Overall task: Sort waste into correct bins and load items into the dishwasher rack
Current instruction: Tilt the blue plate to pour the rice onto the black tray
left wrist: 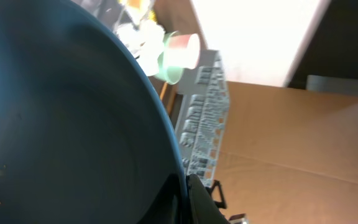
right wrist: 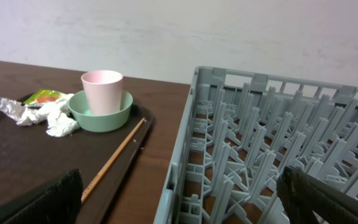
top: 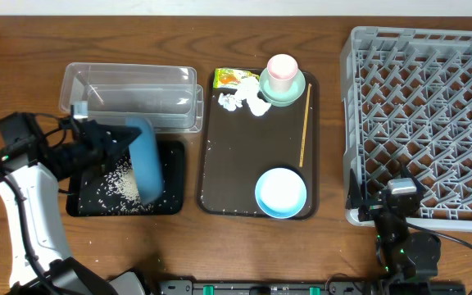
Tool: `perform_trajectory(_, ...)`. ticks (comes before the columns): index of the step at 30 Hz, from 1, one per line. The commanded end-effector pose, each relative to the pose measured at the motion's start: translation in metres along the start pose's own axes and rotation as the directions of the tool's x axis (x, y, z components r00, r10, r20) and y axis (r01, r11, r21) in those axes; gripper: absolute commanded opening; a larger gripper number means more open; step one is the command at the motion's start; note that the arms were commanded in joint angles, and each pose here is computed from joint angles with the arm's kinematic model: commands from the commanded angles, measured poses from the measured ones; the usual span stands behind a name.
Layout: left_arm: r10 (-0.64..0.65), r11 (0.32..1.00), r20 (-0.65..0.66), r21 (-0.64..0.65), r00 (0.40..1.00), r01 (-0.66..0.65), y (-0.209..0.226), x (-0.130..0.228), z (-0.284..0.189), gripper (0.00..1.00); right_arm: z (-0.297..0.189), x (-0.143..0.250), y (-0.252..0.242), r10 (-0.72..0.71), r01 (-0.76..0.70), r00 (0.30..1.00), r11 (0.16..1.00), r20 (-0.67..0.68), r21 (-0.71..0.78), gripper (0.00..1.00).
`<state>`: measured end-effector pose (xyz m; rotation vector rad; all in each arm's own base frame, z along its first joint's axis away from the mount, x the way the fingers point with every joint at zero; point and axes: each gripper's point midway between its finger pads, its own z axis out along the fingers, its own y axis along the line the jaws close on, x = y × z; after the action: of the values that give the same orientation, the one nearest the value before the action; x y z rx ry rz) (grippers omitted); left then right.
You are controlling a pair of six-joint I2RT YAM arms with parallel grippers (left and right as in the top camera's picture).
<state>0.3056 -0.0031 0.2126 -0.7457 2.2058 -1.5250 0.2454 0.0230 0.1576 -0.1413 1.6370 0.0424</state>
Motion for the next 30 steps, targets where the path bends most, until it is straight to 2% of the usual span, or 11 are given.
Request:
perform_trajectory(1, 0.048, 0.991, 0.011, 0.124, 0.999, -0.049, -0.022, 0.000, -0.012, 0.06, 0.000, 0.001, -0.005, -0.012, 0.012, 1.000, 1.000, -0.003, 0.020, 0.99)
perform_trajectory(5, 0.018, 0.986, 0.015, 0.166, 1.000, -0.020, -0.026, 0.001, -0.019, 0.06, 0.000, 0.001, -0.005, -0.012, 0.012, 1.000, 1.000, -0.003, 0.020, 0.99)
perform_trajectory(12, 0.025, 0.985, 0.019, 0.168, 0.999, -0.028, -0.024, 0.004, -0.022, 0.06, 0.000, 0.001, -0.005, -0.012, 0.012, 1.000, 1.000, -0.003, 0.020, 0.99)
perform_trajectory(16, 0.017, 0.965, 0.011, 0.263, 1.000, -0.019, -0.039, 0.006, -0.028, 0.06, 0.000, 0.001, -0.005, -0.012, 0.012, 1.000, 1.000, -0.003, 0.020, 0.99)
perform_trajectory(23, -0.003, 0.968, 0.066, 0.251, 0.998, -0.013, -0.031, -0.002, -0.041, 0.06, 0.000, 0.001, -0.005, -0.012, 0.012, 1.000, 1.000, -0.003, 0.020, 0.99)
perform_trajectory(25, -0.070, 0.959, 0.047, 0.279, 0.996, 0.054, -0.034, 0.004, -0.044, 0.06, 0.000, 0.001, -0.005, -0.012, 0.012, 1.000, 1.000, -0.003, 0.020, 0.99)
perform_trajectory(28, 0.009, 0.955, 0.069, 0.296, 0.998, -0.029, -0.038, 0.005, -0.045, 0.06, 0.000, 0.001, -0.005, -0.012, 0.012, 1.000, 1.000, -0.003, 0.020, 0.99)
perform_trajectory(30, 0.009, 0.963, 0.074, 0.268, 0.997, -0.028, -0.033, 0.004, -0.045, 0.06, 0.000, 0.001, -0.005, -0.012, 0.012, 1.000, 1.000, -0.003, 0.020, 0.99)
